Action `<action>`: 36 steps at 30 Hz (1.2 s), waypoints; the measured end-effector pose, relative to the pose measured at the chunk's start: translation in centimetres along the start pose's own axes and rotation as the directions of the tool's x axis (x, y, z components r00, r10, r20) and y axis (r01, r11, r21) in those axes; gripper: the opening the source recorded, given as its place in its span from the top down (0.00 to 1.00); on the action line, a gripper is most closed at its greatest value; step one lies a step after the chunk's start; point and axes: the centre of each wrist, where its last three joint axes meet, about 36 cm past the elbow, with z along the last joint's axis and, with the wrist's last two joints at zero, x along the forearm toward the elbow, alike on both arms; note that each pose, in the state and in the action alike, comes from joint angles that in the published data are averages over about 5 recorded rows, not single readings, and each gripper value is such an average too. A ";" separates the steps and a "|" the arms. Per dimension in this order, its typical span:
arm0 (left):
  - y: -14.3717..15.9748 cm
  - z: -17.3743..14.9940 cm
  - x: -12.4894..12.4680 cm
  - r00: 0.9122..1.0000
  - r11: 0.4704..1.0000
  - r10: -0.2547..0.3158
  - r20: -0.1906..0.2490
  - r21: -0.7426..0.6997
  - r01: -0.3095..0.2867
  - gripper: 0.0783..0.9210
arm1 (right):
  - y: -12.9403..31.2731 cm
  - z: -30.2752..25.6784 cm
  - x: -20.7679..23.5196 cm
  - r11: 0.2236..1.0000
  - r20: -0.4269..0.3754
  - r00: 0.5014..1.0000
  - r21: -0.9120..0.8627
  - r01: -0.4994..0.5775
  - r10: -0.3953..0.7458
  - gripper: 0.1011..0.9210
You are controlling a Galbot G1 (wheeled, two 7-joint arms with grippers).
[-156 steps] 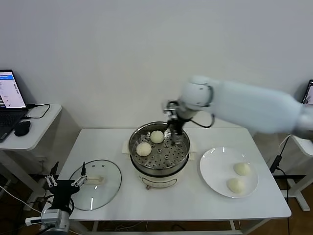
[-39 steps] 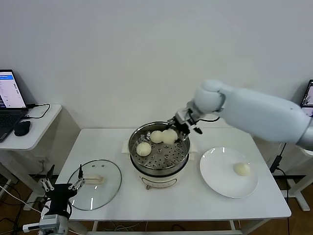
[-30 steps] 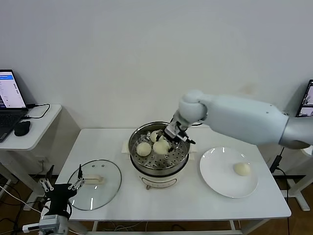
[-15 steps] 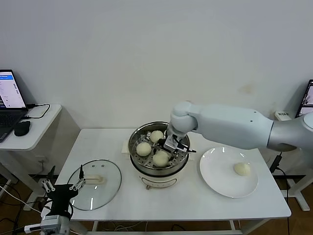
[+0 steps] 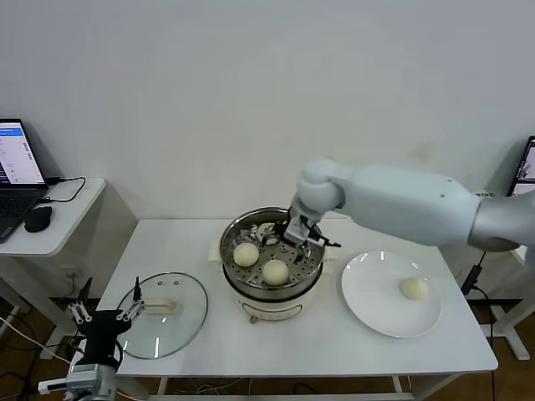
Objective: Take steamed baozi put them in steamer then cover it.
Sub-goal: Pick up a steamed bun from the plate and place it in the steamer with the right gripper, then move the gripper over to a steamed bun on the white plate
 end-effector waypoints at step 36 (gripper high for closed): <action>-0.7 0.3 0.3 0.999 0.999 0.047 -0.008 -0.024 -0.047 0.12 | 32.2 13.2 -0.2 0.583 -0.203 0.959 -0.811 -0.051 -0.199 0.12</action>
